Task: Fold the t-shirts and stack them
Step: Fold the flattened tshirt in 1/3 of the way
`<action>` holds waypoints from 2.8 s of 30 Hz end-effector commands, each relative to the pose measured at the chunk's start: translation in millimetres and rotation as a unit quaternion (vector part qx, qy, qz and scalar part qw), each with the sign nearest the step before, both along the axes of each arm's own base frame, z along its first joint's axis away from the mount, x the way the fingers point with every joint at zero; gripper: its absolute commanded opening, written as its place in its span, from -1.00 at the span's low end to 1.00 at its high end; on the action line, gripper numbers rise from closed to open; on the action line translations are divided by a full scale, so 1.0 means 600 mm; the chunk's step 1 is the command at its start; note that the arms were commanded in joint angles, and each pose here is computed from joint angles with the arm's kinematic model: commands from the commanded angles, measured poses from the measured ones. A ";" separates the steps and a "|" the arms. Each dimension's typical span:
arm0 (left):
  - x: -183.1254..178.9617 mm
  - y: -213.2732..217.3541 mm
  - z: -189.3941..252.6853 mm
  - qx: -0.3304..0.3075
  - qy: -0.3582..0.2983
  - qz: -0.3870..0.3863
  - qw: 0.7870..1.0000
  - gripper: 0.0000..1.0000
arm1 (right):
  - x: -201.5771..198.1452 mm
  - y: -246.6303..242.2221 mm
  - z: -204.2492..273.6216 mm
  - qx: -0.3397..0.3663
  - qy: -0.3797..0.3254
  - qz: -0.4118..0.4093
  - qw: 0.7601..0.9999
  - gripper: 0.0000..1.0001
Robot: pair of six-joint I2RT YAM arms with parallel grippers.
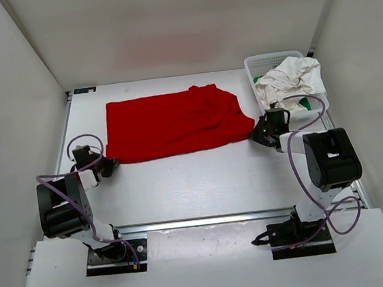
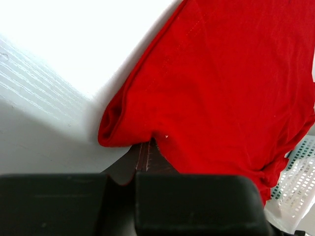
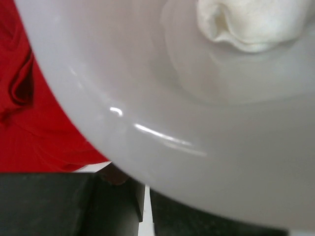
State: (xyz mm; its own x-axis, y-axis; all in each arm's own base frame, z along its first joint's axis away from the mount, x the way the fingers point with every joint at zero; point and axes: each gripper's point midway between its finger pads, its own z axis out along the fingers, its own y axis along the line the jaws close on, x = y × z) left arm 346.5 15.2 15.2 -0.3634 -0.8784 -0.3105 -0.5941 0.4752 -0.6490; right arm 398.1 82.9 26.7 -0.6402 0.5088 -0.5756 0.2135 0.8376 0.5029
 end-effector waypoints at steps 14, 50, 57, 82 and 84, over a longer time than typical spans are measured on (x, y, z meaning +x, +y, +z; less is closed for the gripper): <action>-0.012 0.000 0.017 0.008 0.018 -0.026 0.999 -1.00 | -0.157 -0.013 0.013 -0.021 0.028 -0.017 0.999 -1.00; -0.109 -0.008 -0.021 0.017 0.034 0.013 0.999 -0.22 | -0.280 -0.028 -0.017 0.054 0.003 -0.023 0.998 -0.09; -0.089 -0.006 -0.014 0.022 0.025 0.001 0.999 -1.00 | -0.262 -0.031 -0.023 0.055 0.009 -0.028 0.998 -0.09; 0.062 -0.103 0.469 -0.011 -0.320 -0.170 0.932 -1.00 | -0.187 -0.038 0.370 -0.042 -0.195 -0.007 0.980 -1.00; 0.060 -0.102 0.538 -0.046 -0.367 -0.181 0.911 -1.00 | -0.191 -0.036 0.469 -0.061 -0.240 -0.001 0.969 -1.00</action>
